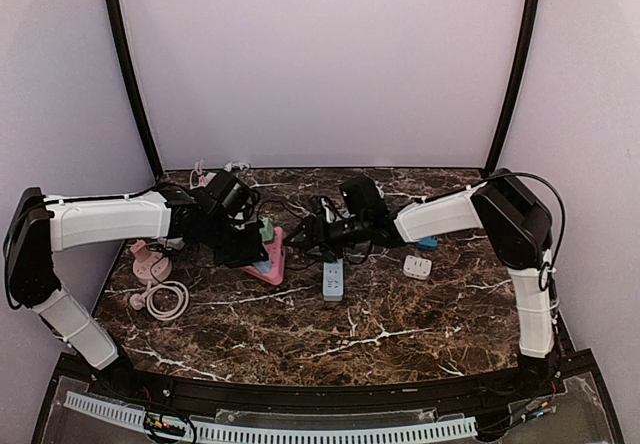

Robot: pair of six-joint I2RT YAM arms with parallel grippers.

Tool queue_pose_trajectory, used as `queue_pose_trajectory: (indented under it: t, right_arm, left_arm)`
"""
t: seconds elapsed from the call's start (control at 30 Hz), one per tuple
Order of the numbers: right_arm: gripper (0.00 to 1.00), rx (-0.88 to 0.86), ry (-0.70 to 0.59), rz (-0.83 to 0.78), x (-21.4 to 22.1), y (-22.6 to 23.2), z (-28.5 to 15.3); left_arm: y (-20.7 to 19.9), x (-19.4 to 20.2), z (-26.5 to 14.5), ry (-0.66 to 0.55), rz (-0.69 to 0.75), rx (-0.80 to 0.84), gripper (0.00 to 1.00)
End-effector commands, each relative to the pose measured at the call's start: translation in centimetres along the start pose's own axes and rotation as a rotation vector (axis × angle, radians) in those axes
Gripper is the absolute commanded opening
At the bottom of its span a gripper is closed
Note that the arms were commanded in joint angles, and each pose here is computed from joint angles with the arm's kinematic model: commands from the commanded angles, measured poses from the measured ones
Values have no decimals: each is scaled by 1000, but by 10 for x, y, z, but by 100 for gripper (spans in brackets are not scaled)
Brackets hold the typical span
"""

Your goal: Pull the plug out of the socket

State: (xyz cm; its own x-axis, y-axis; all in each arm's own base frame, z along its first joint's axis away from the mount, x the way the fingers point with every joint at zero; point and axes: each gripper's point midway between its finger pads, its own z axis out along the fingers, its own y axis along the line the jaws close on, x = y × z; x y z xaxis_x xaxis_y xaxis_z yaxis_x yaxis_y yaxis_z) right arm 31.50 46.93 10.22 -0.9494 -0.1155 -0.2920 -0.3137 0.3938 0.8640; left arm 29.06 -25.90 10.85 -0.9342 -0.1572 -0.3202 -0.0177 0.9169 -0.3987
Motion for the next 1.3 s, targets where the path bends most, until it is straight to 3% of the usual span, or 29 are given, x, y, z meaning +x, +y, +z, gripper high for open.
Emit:
queue_pose_trajectory:
  t: [0.0,0.4,0.63,0.9,1.27]
  right_arm:
    - [68,-39,9,-20,-2,13,15]
    - [61,-35,51,-26,8,13,41]
    - [43,-14,45,-19,6,10,49]
    - [9,62,26,2,5,-7,50]
    - [3,124,13,92,4,-33,47]
  left_arm:
    - [-19,-7,-18,-62,-12,109,0]
    - [-22,-4,-24,-96,-35,180,0]
    - [-26,-3,-23,-94,-42,214,0]
    - [-22,-2,-27,-99,-52,208,0]
    - [-13,-4,-54,-177,-23,208,0]
